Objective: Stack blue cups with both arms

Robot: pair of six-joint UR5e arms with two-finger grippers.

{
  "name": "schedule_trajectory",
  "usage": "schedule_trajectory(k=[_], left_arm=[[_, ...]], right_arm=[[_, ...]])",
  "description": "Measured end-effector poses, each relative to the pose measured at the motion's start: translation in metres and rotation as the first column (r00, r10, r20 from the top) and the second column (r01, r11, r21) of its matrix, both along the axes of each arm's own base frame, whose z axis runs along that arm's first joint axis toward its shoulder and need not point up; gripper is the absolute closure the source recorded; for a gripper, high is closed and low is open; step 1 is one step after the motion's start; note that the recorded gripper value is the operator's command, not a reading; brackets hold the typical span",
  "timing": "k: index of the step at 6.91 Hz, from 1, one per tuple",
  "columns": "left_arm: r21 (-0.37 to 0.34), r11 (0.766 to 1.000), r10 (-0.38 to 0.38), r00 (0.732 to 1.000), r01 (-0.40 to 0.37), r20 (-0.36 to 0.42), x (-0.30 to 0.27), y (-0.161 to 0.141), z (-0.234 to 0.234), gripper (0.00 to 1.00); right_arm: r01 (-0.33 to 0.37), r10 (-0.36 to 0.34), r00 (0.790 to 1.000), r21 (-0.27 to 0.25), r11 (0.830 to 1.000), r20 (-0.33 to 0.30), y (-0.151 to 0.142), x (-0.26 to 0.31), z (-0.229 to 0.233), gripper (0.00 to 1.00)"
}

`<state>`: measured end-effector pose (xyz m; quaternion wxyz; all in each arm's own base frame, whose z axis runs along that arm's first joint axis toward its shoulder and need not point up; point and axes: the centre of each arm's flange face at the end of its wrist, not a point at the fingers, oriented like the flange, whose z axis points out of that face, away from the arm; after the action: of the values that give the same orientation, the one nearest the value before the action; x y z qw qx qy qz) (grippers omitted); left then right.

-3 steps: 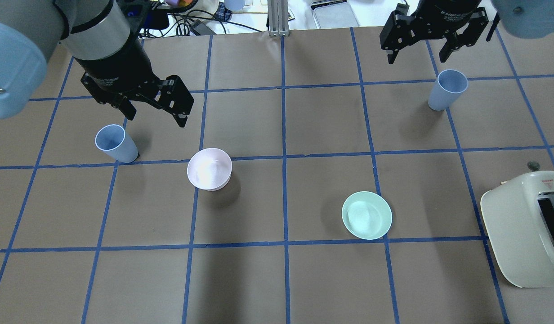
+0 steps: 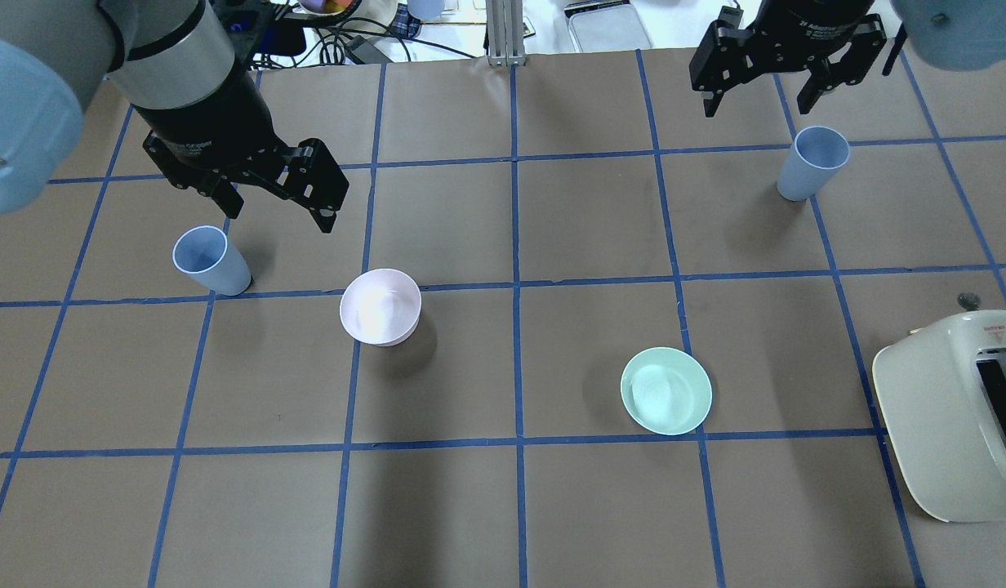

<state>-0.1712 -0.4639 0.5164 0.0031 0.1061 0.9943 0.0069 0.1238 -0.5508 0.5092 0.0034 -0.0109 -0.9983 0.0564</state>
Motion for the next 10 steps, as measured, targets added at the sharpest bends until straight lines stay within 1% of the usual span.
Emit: schedule_trajectory(k=[2, 3, 5, 6, 7, 9, 10], left_arm=[[-0.024, 1.0, 0.021, 1.0, -0.021, 0.0, 0.008, -0.005, 0.003, 0.0], [-0.025, 0.998, 0.056, 0.998, -0.056, 0.001, 0.025, -0.021, -0.009, 0.0], [0.012, 0.991, 0.135, 0.991, -0.135, 0.004, 0.08, -0.072, -0.066, 0.0], [0.008, 0.989, 0.151, 0.989, -0.151, 0.003, 0.105, -0.096, -0.096, 0.03], [0.01, 0.987, 0.159, 0.987, -0.159, 0.002, 0.13, -0.113, -0.12, 0.03], [0.036, 0.986, 0.16, 0.987, -0.16, -0.001, 0.169, -0.129, -0.155, 0.06], [0.045, 0.987, 0.152, 0.988, -0.152, 0.0, 0.177, -0.134, -0.178, 0.06]], right_arm=[[0.001, -0.001, 1.0, 0.001, 1.0, 0.0, 0.0, 0.0, -0.001, 0.0], [0.001, -0.001, 1.0, 0.002, 1.0, 0.0, 0.0, 0.0, -0.001, 0.0], [0.001, -0.001, 1.0, 0.003, 1.0, 0.0, 0.0, 0.001, -0.001, 0.0], [0.001, -0.001, 1.0, 0.003, 1.0, 0.0, 0.001, 0.001, -0.002, 0.0], [0.002, -0.002, 1.0, 0.004, 1.0, 0.0, 0.001, 0.001, -0.002, 0.0], [0.003, -0.003, 1.0, 0.006, 1.0, 0.001, 0.001, 0.001, -0.003, 0.0], [0.003, -0.003, 1.0, 0.006, 1.0, 0.001, 0.001, 0.001, -0.003, 0.0]])
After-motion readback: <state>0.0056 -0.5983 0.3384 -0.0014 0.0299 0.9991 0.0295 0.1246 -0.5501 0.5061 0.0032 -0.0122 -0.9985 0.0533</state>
